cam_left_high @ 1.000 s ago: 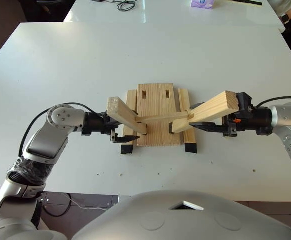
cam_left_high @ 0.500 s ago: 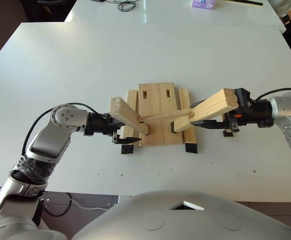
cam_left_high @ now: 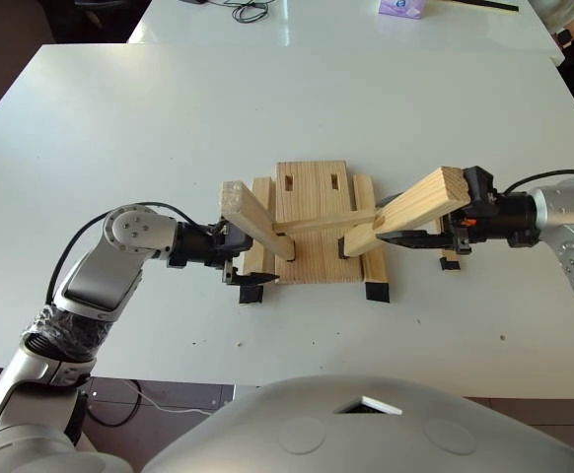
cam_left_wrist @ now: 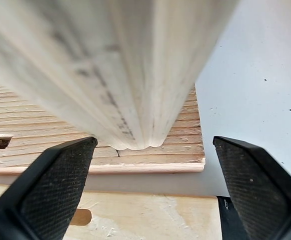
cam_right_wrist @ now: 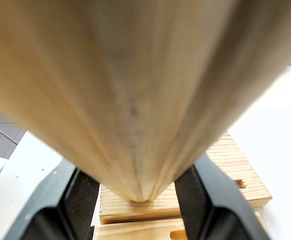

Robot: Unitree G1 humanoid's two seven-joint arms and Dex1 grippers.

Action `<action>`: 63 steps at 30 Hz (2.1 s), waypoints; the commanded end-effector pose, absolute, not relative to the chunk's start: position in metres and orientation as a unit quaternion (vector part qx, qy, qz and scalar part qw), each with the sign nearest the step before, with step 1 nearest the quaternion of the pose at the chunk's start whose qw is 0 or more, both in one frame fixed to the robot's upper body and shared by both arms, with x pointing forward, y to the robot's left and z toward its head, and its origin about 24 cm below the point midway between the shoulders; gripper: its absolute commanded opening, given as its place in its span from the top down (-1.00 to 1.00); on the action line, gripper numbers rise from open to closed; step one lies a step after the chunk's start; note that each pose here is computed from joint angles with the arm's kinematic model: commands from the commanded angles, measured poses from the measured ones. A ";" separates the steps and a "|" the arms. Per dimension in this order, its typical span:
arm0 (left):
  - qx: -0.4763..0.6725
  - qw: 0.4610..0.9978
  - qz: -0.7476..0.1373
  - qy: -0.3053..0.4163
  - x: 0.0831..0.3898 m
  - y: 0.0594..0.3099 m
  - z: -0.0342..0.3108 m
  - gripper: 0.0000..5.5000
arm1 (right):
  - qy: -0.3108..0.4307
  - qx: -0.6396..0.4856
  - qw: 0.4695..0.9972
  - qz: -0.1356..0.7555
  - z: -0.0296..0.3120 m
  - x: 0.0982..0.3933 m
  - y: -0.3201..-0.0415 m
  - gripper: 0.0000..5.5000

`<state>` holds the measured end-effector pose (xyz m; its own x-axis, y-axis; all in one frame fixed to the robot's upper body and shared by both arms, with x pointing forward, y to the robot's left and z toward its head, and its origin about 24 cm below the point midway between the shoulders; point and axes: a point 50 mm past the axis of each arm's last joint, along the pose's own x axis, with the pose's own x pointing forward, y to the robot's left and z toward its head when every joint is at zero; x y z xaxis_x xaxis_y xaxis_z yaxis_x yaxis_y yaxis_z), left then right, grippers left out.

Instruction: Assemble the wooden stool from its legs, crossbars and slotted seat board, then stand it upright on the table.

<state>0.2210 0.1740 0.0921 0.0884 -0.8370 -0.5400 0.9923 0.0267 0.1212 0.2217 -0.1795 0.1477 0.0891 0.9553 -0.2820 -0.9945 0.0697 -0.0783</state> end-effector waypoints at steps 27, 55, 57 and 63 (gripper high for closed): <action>0.286 0.665 -0.679 0.122 0.228 0.178 0.091 -0.57 | 0.116 -0.107 0.707 0.690 0.132 0.200 -0.165 0.26; 0.282 0.708 -0.640 0.095 0.264 0.186 0.114 -0.57 | 0.130 -0.148 0.698 0.688 0.124 0.211 -0.158 0.26; 0.282 0.716 -0.632 0.094 0.270 0.191 0.116 -0.57 | 0.132 -0.150 0.697 0.689 0.123 0.211 -0.158 0.26; 0.268 0.756 -0.591 0.086 0.297 0.203 0.128 -0.57 | 0.134 -0.150 0.695 0.690 0.122 0.212 -0.158 0.26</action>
<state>0.2868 0.2009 0.1204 0.2462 -0.8431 -0.4781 0.9507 0.1141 0.2884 0.2167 -0.1553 0.1410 0.0420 0.9479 -0.3158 -0.9938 0.0071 -0.1107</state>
